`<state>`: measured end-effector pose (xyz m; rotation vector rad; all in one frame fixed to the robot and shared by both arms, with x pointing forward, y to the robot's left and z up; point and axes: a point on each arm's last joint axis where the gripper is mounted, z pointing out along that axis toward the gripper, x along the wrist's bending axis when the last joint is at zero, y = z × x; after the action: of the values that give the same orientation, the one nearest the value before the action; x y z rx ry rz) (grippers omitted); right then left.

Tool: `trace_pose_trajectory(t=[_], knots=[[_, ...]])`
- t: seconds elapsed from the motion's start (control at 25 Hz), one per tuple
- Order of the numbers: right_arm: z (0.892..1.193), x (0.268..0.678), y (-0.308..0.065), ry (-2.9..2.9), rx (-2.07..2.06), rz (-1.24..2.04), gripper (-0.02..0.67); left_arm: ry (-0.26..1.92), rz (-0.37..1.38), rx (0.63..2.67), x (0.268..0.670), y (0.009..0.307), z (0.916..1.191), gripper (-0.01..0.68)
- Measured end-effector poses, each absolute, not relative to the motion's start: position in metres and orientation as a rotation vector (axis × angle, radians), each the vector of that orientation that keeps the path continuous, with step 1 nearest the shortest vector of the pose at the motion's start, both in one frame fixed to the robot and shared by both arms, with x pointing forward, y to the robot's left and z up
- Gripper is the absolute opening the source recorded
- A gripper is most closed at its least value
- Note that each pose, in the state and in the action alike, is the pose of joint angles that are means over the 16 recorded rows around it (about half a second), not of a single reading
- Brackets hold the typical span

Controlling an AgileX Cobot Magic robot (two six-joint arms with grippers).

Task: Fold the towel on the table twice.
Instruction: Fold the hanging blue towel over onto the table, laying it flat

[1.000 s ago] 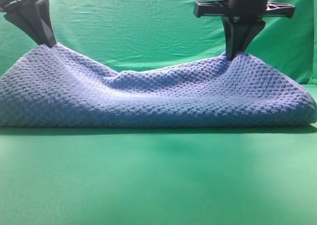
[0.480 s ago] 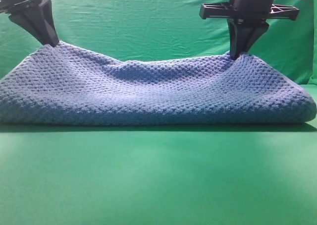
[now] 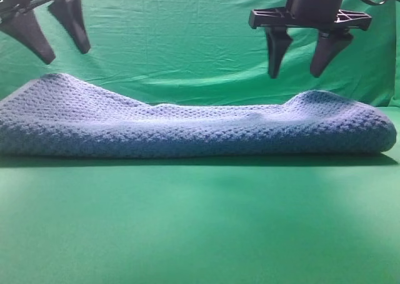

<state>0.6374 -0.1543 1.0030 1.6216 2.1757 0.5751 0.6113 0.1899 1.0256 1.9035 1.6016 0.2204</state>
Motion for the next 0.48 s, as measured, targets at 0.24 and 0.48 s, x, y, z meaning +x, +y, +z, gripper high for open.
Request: trace_pose_trajectory(t=[0.24,0.48], knots=[[1.028,0.629,-0.158,2.150,1.607,0.606,0.486,1.570,0.183,1.939,0.611,0.187,1.044,0.490],[1.075,0.604,-0.169,2.112,1.600,0.634,0.338,1.511,0.124,1.989,0.608,0.183,1.081,0.350]])
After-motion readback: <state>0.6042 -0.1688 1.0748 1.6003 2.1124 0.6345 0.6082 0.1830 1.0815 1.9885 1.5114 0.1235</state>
